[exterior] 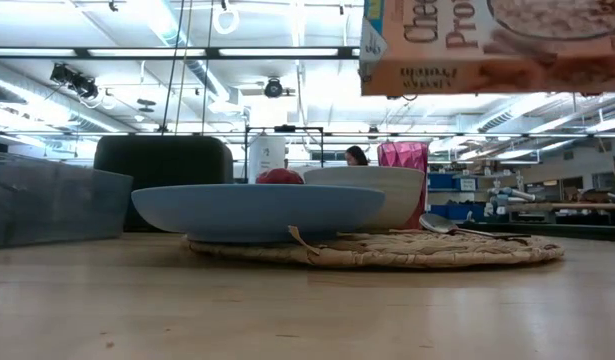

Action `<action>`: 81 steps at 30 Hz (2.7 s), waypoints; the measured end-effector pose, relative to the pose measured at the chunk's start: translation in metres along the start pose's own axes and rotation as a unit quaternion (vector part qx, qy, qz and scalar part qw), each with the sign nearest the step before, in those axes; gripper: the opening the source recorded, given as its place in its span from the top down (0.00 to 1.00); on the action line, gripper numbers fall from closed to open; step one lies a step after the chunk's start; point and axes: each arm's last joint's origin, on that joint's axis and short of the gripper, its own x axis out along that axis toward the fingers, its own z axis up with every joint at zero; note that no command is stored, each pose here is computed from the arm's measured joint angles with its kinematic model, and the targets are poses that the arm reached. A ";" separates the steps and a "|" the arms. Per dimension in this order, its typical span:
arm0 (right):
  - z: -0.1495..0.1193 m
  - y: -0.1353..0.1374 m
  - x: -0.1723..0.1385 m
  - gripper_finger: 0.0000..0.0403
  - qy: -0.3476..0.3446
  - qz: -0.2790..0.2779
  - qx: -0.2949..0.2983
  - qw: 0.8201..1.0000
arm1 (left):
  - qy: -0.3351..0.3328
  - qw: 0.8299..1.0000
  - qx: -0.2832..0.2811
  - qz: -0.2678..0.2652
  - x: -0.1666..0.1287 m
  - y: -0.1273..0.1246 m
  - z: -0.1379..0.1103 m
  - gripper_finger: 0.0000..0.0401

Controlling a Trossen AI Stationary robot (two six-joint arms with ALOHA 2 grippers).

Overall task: Arrange a breakfast setting
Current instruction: Pour the cereal from the cereal box into the white bowl

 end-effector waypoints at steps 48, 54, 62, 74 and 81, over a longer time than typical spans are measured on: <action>0.087 0.064 0.076 0.42 -0.487 0.124 -0.054 0.863 | 0.054 0.984 0.011 -0.171 0.109 0.020 -0.109 0.12; 0.087 0.066 0.085 0.42 -0.491 0.085 -0.081 0.863 | 0.008 0.993 0.005 -0.122 0.112 0.027 -0.101 0.12; 0.083 0.067 0.111 0.42 -0.477 0.050 -0.099 0.872 | -0.037 0.990 -0.019 -0.138 0.118 0.044 -0.088 0.16; 0.080 0.064 0.121 0.19 -0.452 0.007 -0.062 0.890 | -0.021 0.991 0.021 -0.131 0.109 0.050 -0.073 0.52; 0.073 0.060 0.115 0.02 -0.387 -0.012 -0.078 0.919 | 0.053 0.989 0.057 -0.128 0.069 0.064 -0.033 0.50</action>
